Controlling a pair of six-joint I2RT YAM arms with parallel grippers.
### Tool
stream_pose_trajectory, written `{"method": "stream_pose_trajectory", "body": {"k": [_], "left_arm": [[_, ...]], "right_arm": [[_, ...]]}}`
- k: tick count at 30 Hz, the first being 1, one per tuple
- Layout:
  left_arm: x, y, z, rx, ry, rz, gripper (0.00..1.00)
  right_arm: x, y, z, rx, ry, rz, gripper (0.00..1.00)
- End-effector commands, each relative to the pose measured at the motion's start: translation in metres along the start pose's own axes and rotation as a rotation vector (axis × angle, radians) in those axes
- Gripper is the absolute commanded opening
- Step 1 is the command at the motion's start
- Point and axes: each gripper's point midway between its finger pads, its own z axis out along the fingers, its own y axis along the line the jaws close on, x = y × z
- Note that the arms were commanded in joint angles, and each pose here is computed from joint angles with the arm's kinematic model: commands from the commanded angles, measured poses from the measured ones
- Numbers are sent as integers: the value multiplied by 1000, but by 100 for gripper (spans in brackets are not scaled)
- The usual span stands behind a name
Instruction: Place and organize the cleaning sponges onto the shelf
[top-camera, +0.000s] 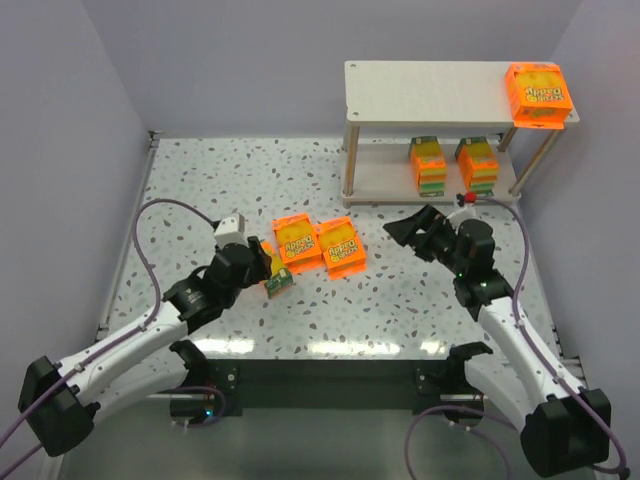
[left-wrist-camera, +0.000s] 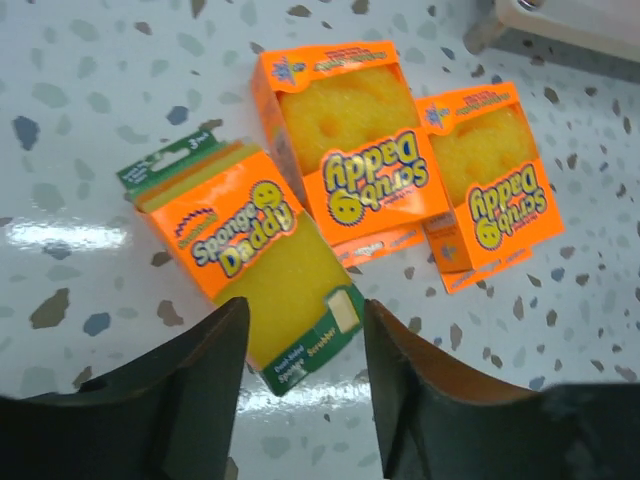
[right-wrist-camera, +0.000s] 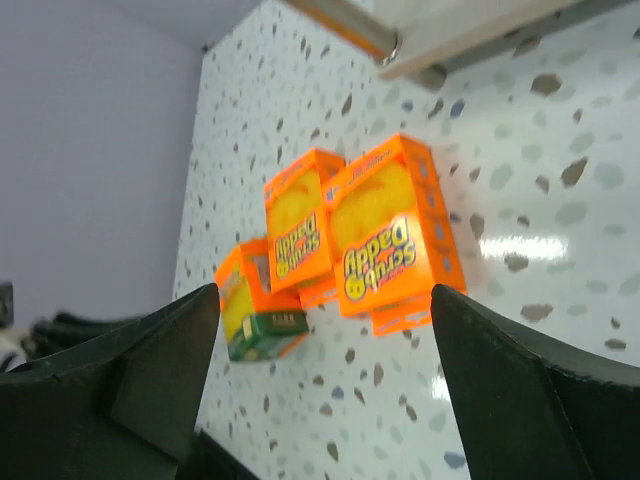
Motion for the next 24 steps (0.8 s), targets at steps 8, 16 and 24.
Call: {"method": "stream_pose_trajectory", "body": {"k": [8,16,24], "left_arm": [[-36,68,41,-214,-54,-40,5],[-67,61,77,-124,-114,-27,0],[-47,90,114,-159,-38,-18,0]], "right_arm": [[97,-14,-36,16,344,-184,86],[159,-14,-46,-36,573,-212,53],[187,-8,-49,-65,616,-206,29]]}}
